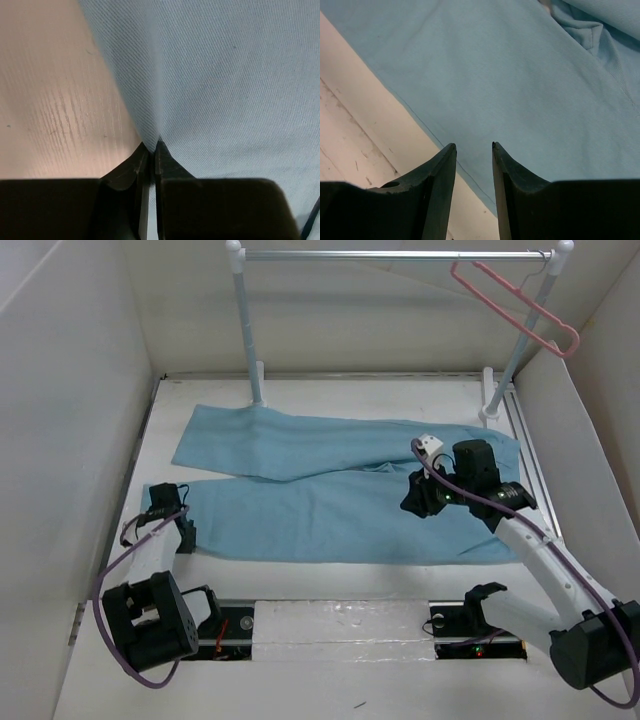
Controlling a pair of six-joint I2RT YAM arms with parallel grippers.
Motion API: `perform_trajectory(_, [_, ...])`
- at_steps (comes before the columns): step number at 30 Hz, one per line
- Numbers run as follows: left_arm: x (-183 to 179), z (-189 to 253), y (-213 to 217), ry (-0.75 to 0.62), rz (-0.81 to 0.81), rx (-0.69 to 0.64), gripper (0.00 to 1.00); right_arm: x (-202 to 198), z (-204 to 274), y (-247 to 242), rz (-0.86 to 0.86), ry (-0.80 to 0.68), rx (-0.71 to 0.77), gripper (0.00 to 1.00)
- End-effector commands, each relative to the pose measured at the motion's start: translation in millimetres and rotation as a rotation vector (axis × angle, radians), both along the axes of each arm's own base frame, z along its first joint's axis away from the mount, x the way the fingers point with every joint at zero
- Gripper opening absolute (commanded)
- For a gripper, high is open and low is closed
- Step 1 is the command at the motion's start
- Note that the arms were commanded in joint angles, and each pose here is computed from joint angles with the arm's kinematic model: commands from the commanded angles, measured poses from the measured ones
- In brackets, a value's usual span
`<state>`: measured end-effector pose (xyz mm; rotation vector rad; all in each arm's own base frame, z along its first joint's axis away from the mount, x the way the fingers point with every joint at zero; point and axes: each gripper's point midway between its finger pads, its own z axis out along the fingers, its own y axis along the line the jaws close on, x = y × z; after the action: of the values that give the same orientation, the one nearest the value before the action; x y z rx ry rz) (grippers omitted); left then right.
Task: Place the trousers on the hanger
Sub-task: Fold the trousers at the center of the board.
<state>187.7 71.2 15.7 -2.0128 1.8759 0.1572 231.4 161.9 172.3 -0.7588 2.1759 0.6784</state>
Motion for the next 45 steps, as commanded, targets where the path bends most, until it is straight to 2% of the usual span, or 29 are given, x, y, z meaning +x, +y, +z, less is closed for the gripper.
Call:
perform_trajectory(1, [1.5,9.4,12.9,-0.007,0.028,0.069,0.0,7.2,9.4,-3.8,-0.024,-0.039,0.01,0.4])
perform_trajectory(5, [12.8,34.8,23.4,-0.062,-0.041,0.147,0.0,-1.9,-12.8,-19.0,-0.077,0.025,-0.037,0.41])
perform_trajectory(8, [24.3,62.0,27.8,-0.149,-0.11,0.209,0.0,-10.0,-32.7,-32.7,-0.138,0.096,-0.069,0.52])
perform_trajectory(9, [30.5,74.9,28.7,-0.201,-0.135,0.235,0.0,-12.4,-41.4,-40.0,-0.185,0.134,-0.082,0.54])
perform_trajectory(12, [42.1,103.4,24.0,-0.296,-0.264,0.287,0.0,-14.8,-66.0,-69.2,-0.349,0.227,-0.087,0.54])
perform_trajectory(15, [50.2,116.0,2.0,-0.377,-0.381,0.305,0.0,-16.8,-86.0,-92.8,-0.49,0.326,-0.073,0.53])
perform_trajectory(16, [55.4,112.9,-26.2,-0.421,-0.486,0.25,0.0,-15.4,-88.2,-111.7,-0.575,0.363,-0.075,0.51])
perform_trajectory(19, [59.8,116.7,-43.6,-0.475,-0.56,0.228,0.0,-13.1,-90.8,-135.1,-0.67,0.38,-0.136,0.51])
perform_trajectory(22, [63.6,133.3,-70.4,-0.532,-0.668,0.226,0.0,-15.8,-90.1,-185.2,-0.869,0.408,-0.249,0.49])
perform_trajectory(23, [64.8,141.0,-77.0,-0.553,-0.696,0.229,0.0,-21.0,-91.2,-190.2,-0.893,0.441,-0.249,0.48])
perform_trajectory(24, [65.1,155.8,-90.6,-0.587,-0.765,0.231,0.0,-23.6,-84.4,-205.3,-0.996,0.467,-0.234,0.48])
perform_trajectory(25, [64.4,155.9,-99.0,-0.593,-0.797,0.217,0.0,-23.5,-84.0,-205.5,-0.997,0.466,-0.233,0.48])
perform_trajectory(26, [62.5,162.3,-105.4,-0.615,-0.821,0.216,0.0,-32.1,-83.0,-219.8,-1.059,0.492,-0.293,0.47])
perform_trajectory(31, [45.5,188.1,-130.2,-0.678,-0.934,0.234,0.0,-60.7,-98.6,-265.8,-1.35,0.653,-0.282,0.46])
perform_trajectory(35, [37.8,199.3,-134.6,-0.698,-0.982,0.29,0.0,-81.7,-85.3,-294.5,-1.607,0.63,-0.35,0.5])
perform_trajectory(37, [36.3,202.5,-139.1,-0.71,-1.003,0.305,0.0,-83.0,-79.3,-294.8,-1.698,0.643,-0.307,0.52])
perform_trajectory(39, [35.5,204.5,-141.2,-0.715,-1.019,0.315,0.0,-91.7,-81.7,-286.6,-1.721,0.733,-0.302,0.52])
perform_trajectory(43, [35.4,211.2,-137.3,-0.719,-1.009,0.354,0.0,-83.4,-87.6,-272.7,-1.732,0.778,-0.338,0.53])
perform_trajectory(45, [35.4,215.8,-132.3,-0.711,-0.999,0.387,0.0,-78.8,-101.1,-259.3,-1.727,0.824,-0.271,0.52])
